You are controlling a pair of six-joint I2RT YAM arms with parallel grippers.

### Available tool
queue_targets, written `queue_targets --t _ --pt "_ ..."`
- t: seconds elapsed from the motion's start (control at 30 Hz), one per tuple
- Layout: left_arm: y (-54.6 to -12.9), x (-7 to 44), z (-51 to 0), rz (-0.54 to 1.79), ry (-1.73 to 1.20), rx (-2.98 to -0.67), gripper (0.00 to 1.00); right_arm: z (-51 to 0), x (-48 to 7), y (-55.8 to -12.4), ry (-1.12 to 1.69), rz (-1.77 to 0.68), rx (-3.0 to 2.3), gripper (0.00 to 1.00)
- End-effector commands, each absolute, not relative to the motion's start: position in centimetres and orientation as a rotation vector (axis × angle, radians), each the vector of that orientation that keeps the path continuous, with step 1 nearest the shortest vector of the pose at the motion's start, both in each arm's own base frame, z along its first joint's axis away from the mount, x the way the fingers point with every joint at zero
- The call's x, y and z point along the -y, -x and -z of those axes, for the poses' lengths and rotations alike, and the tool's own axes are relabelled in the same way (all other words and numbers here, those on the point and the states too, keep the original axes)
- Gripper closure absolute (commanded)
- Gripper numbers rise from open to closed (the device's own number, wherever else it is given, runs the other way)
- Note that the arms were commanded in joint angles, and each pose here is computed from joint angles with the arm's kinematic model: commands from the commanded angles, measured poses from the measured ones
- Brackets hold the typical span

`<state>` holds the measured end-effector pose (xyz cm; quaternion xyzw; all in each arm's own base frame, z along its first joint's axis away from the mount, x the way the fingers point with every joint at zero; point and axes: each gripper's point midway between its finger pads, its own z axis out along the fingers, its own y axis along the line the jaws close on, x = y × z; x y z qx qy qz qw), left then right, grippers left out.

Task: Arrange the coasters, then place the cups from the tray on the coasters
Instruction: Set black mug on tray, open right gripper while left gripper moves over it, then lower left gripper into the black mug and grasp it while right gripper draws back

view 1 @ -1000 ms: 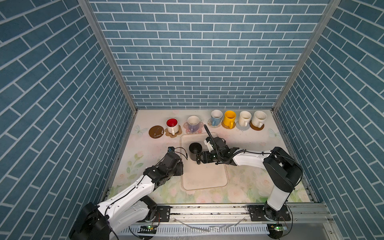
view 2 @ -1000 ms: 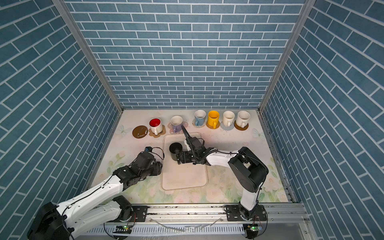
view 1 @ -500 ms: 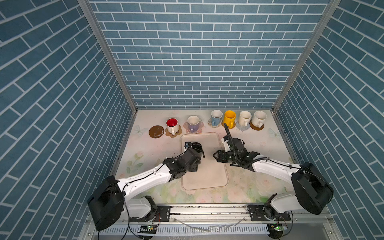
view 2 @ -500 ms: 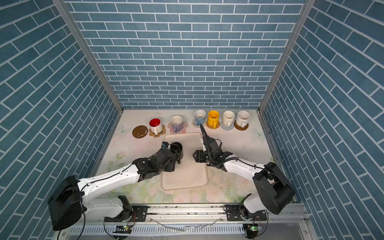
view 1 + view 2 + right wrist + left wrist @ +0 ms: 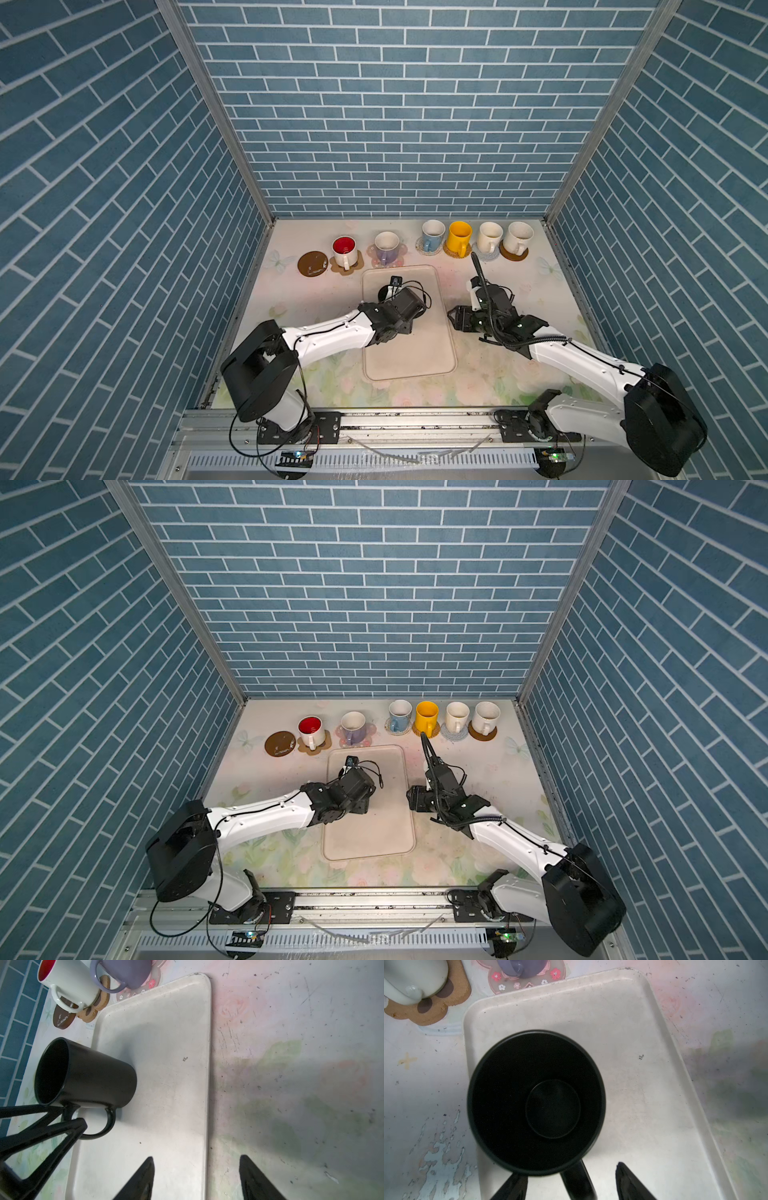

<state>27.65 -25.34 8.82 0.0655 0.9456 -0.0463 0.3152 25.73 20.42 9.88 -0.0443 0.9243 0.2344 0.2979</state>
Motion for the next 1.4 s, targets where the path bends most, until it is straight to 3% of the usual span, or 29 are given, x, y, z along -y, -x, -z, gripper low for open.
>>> queue_targets --t 0.0,0.5,0.63,0.8,1.0,1.37 --pt "-28.0 24.7 -8.3 0.051 -0.171 -2.499 0.36 -9.4 -19.3 -25.3 0.142 -0.56 -2.468 0.35" --pt "-27.9 21.1 -7.5 0.016 -0.112 -2.524 0.7 -9.1 -19.7 -25.8 0.15 -0.571 -2.475 0.35" --pt "-27.8 20.9 -7.3 0.022 -0.12 -2.531 0.71 -9.2 -20.0 -26.1 0.152 -0.576 -2.477 0.35" --pt "-28.0 21.1 -6.2 0.023 -0.126 -2.558 0.63 -9.4 -20.2 -26.4 0.152 -0.571 -2.475 0.35" --pt "-28.2 21.2 -5.2 0.035 -0.119 -2.577 0.62 -9.0 -19.9 -26.3 0.149 -0.554 -2.483 0.35" --pt "-28.7 21.1 -5.1 0.028 -0.115 -2.582 0.8 -8.8 -19.7 -26.3 0.147 -0.542 -2.488 0.35"
